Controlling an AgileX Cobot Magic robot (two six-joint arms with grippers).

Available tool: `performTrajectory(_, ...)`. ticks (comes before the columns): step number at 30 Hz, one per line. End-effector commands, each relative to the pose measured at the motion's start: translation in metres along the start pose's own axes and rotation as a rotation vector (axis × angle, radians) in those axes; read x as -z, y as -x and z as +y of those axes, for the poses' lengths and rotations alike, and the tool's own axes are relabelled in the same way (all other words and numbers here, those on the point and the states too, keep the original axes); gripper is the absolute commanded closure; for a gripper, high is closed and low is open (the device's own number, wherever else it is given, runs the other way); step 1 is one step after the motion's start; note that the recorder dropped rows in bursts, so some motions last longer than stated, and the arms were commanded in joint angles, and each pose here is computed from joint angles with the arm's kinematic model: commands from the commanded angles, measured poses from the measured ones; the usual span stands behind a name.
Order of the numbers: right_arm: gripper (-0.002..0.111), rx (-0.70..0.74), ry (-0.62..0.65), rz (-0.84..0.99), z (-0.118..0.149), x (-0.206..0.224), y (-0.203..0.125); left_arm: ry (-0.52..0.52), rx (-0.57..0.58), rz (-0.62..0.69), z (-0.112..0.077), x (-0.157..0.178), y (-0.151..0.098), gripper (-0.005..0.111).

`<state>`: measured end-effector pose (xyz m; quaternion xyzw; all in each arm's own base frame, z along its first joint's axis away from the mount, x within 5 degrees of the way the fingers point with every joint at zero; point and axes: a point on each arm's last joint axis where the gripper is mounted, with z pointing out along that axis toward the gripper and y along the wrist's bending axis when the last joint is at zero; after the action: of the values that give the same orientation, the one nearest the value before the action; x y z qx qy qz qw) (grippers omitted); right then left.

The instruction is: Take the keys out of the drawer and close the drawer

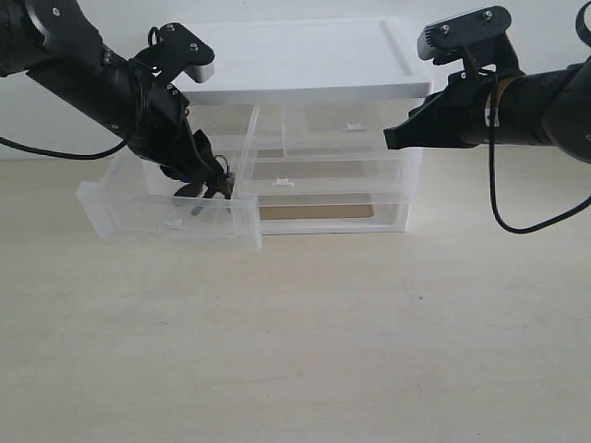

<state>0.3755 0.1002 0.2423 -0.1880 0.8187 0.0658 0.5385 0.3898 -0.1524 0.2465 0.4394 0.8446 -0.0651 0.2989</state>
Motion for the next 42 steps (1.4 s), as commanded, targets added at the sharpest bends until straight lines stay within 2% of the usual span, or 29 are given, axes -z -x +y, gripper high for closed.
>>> performTrajectory(1,0.108,-0.022,0.009,-0.065,-0.005,-0.002,0.008,-0.012,0.008,0.046,0.006,-0.016,-0.012,0.06)
performTrajectory(3,0.108,-0.022,0.01,-0.067,-0.005,-0.002,0.008,-0.013,0.001,0.047,0.005,-0.016,-0.012,0.066)
performTrajectory(4,0.108,-0.022,0.01,-0.067,-0.005,-0.002,0.008,-0.013,0.001,0.047,0.005,-0.016,-0.012,0.074)
performTrajectory(5,0.108,-0.022,0.01,-0.067,-0.005,-0.002,0.008,-0.013,-0.007,0.047,0.005,-0.016,-0.012,0.083)
performTrajectory(6,0.108,-0.022,0.01,-0.067,-0.005,-0.002,0.008,-0.02,-0.034,0.052,0.005,-0.016,-0.012,0.103)
performTrajectory(9,0.108,-0.022,0.01,-0.067,-0.005,-0.002,0.008,-0.031,-0.052,0.028,0.003,-0.006,-0.008,0.102)
performTrajectory(17,0.108,-0.022,0.012,-0.071,-0.005,-0.002,0.008,-0.013,-0.119,-0.127,-0.015,0.061,0.006,0.102)
performTrajectory(20,0.108,-0.022,0.011,-0.069,-0.005,-0.002,0.008,-0.028,-0.114,-0.128,-0.017,0.064,0.005,0.102)
performTrajectory(21,0.108,-0.022,0.01,-0.067,-0.005,-0.002,0.008,-0.046,-0.136,-0.11,-0.017,0.058,0.003,0.092)
performTrajectory(22,0.108,-0.022,0.01,-0.067,-0.005,-0.002,0.008,-0.061,-0.125,-0.106,-0.017,0.051,0.002,0.075)
performTrajectory(25,0.108,-0.022,0.01,-0.067,-0.005,-0.002,0.008,-0.065,-0.096,-0.101,-0.014,0.037,0.0,0.04)
performTrajectory(27,0.108,-0.022,0.01,-0.067,-0.005,-0.002,0.008,-0.082,-0.053,-0.091,-0.014,0.029,-0.002,0.035)
performTrajectory(35,0.108,-0.022,0.011,-0.069,-0.005,-0.002,0.008,-0.114,0.003,-0.046,-0.014,0.008,-0.009,0.035)
performTrajectory(37,0.108,-0.022,0.011,-0.069,-0.005,-0.002,0.008,-0.12,0.016,-0.035,-0.013,0.004,-0.011,0.038)
performTrajectory(38,0.108,-0.022,0.011,-0.069,-0.005,-0.002,0.008,-0.125,0.021,-0.028,-0.013,0.0,-0.012,0.044)
performTrajectory(40,0.108,-0.022,0.011,-0.069,-0.005,-0.002,0.008,-0.123,0.01,-0.012,-0.013,-0.004,-0.014,0.061)
performTrajectory(42,0.108,-0.022,0.012,-0.071,-0.005,-0.002,0.008,-0.111,-0.019,0.013,-0.011,-0.006,-0.017,0.085)
